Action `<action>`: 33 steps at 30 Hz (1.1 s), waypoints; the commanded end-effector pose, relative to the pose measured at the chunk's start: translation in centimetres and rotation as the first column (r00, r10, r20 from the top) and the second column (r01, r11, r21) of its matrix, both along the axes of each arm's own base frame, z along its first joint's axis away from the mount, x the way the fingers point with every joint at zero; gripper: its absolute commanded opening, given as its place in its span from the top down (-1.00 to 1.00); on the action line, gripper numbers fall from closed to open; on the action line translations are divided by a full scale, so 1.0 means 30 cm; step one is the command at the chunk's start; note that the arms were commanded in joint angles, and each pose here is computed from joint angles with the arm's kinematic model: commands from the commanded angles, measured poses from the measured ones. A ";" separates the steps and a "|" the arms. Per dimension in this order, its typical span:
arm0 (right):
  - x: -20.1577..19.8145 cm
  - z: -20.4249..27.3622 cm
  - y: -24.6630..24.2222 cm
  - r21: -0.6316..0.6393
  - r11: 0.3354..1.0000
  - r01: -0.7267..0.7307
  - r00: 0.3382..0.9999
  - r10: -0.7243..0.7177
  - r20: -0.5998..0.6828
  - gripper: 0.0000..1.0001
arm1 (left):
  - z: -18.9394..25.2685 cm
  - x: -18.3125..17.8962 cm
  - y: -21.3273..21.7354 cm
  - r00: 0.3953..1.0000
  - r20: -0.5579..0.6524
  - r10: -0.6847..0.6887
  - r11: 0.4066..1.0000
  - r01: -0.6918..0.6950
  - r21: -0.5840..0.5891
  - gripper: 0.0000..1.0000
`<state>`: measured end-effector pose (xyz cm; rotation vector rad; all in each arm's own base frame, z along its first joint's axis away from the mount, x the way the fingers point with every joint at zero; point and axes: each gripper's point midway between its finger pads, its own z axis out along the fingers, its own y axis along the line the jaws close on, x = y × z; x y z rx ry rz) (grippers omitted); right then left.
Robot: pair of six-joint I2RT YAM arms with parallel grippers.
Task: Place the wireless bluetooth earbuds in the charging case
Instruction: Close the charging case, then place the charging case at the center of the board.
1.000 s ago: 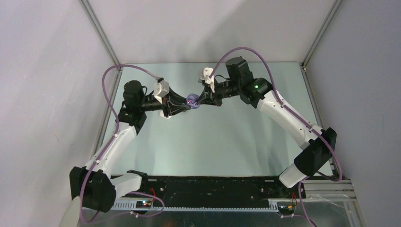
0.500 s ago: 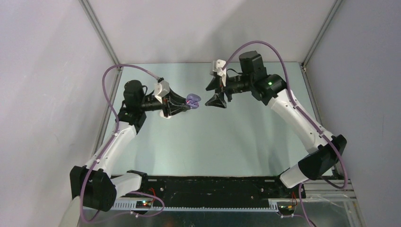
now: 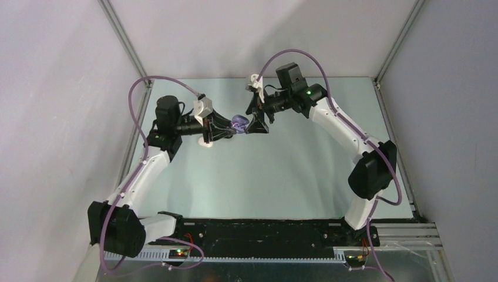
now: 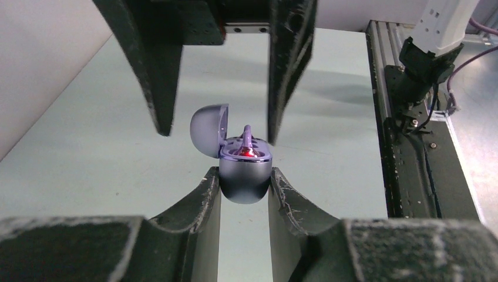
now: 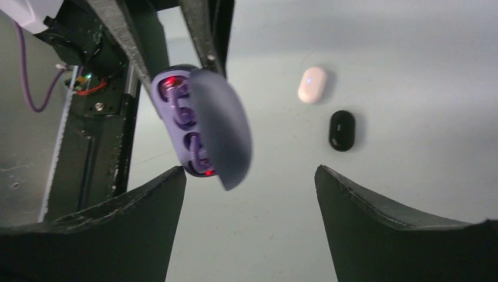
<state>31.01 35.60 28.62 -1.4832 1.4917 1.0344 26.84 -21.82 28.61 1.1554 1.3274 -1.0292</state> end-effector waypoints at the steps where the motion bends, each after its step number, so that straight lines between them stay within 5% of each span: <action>1: -0.081 0.088 0.013 0.038 0.996 -0.083 0.997 0.083 -0.001 -0.72 | 0.055 0.062 -0.004 0.998 0.012 0.065 0.997 -0.064 -0.035 1.00; 8: -0.090 0.065 -0.010 0.005 1.000 0.018 0.992 -0.019 0.128 -0.77 | 0.095 0.169 -0.004 0.953 -0.215 0.215 0.960 -0.247 -0.135 1.00; 15: 0.092 -0.018 -0.109 -0.074 0.935 0.348 0.925 -0.329 0.189 -0.81 | 0.006 0.186 -0.004 0.914 -0.335 0.231 0.955 -0.279 -0.104 1.00; 24: 0.119 -0.129 -0.361 -0.135 0.857 0.497 0.858 -0.509 -0.072 -0.98 | -0.334 0.152 -0.053 0.801 -0.556 0.223 0.969 -0.246 0.034 1.00; 27: 0.116 -0.169 -0.442 -0.174 0.813 0.555 0.801 -0.579 -0.149 -0.99 | -0.414 0.130 -0.104 0.757 -0.636 0.152 0.988 -0.128 0.083 1.00; 33: 0.099 -0.215 -0.476 -0.205 0.814 0.543 0.797 -0.577 -0.178 -0.99 | -0.587 0.092 -0.209 0.623 -0.764 0.167 0.968 0.042 0.246 1.00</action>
